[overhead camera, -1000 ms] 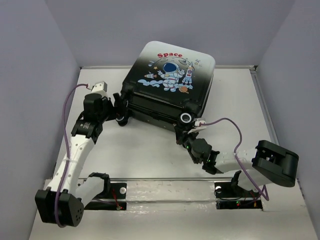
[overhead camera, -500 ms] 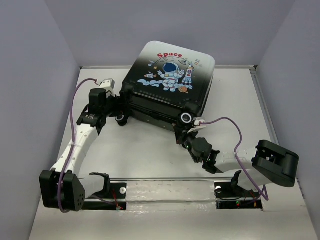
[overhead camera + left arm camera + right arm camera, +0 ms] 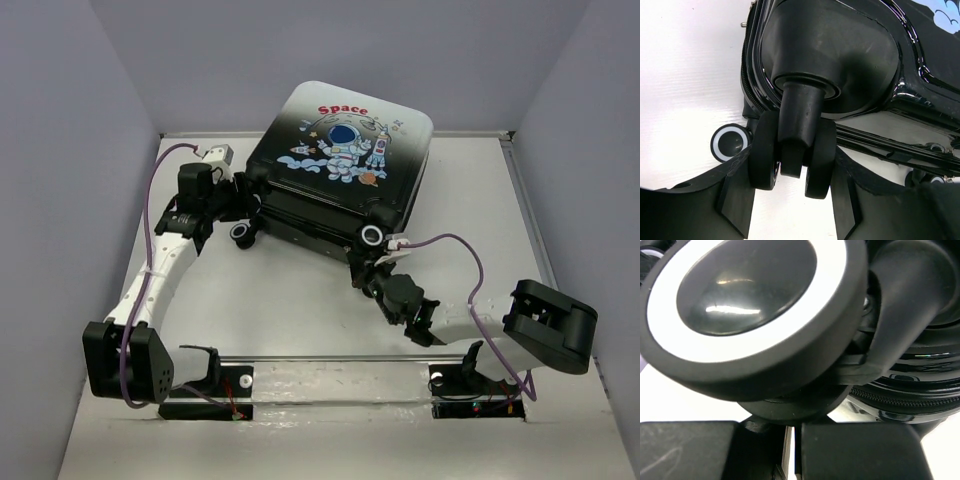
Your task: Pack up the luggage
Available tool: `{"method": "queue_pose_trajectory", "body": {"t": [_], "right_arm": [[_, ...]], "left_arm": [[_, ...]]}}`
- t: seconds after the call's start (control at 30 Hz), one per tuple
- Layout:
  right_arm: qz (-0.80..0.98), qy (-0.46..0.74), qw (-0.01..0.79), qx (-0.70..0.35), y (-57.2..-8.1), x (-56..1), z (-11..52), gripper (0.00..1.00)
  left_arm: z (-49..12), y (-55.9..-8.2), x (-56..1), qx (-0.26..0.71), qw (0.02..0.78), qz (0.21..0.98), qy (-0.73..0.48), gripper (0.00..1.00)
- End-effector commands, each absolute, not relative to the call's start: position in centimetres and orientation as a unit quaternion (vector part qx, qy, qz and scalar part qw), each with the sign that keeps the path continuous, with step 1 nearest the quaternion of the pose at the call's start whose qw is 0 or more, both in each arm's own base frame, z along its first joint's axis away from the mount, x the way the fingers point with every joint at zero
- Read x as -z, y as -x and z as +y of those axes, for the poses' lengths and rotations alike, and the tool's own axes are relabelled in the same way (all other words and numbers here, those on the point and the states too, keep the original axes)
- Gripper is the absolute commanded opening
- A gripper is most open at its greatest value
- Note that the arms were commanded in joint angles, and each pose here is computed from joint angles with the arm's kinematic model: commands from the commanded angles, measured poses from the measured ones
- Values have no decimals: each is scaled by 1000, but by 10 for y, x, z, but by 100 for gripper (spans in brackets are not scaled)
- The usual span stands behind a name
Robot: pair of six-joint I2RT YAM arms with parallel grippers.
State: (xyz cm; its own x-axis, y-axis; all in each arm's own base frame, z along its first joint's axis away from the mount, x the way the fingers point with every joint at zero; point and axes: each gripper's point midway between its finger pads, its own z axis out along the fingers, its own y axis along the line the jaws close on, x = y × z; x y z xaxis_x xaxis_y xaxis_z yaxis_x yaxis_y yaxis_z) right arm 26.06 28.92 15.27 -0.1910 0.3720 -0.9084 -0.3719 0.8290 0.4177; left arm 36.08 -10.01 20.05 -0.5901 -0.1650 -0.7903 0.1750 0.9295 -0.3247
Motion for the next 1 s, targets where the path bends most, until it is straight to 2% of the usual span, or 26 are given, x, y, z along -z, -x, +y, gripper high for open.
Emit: {"method": "queue_pose_trajectory", "body": {"t": [0.0, 0.13, 0.33, 0.47, 0.53, 0.6, 0.63, 0.7, 0.73, 0.8, 0.83, 0.87, 0.93, 0.97], "right_arm": [[686, 36, 627, -367, -248, -187, 325, 7], [697, 69, 613, -366, -243, -204, 334, 7], [726, 97, 576, -364, -239, -198, 350, 7], [713, 118, 558, -408, -236, -204, 396, 7], [717, 142, 535, -424, -235, -188, 422, 7], [699, 153, 527, -459, -230, -200, 444, 7], [703, 158, 520, -459, -229, -195, 448, 7], [709, 150, 521, -451, -230, -194, 442, 7], [727, 144, 521, -423, -231, -178, 427, 7], [731, 129, 532, -407, -229, -189, 401, 7], [760, 124, 519, -372, -224, -161, 377, 7], [756, 108, 526, -375, -223, -175, 360, 7], [794, 104, 500, -331, -213, -144, 329, 7], [796, 94, 500, -328, -209, -149, 317, 9]], "left_arm": [[-143, -358, -228, 274, 473, 836, -44, 6], [-191, -322, -234, 327, 465, 819, -83, 6], [-244, -247, -264, 502, 433, 744, -82, 6], [-257, -226, -278, 543, 429, 717, -87, 6], [-259, -214, -284, 562, 423, 706, -89, 6], [-257, -208, -288, 567, 423, 701, -86, 6], [-250, -208, -297, 560, 444, 695, -80, 6], [-240, -210, -298, 534, 464, 703, -72, 6], [-236, -210, -294, 525, 464, 711, -68, 6], [-233, -208, -297, 522, 472, 707, -66, 6], [-232, -209, -293, 521, 471, 709, -62, 6], [-232, -210, -290, 520, 470, 711, -59, 6], [-234, -211, -280, 521, 465, 714, -58, 6], [-236, -211, -276, 526, 458, 715, -55, 6]]}}
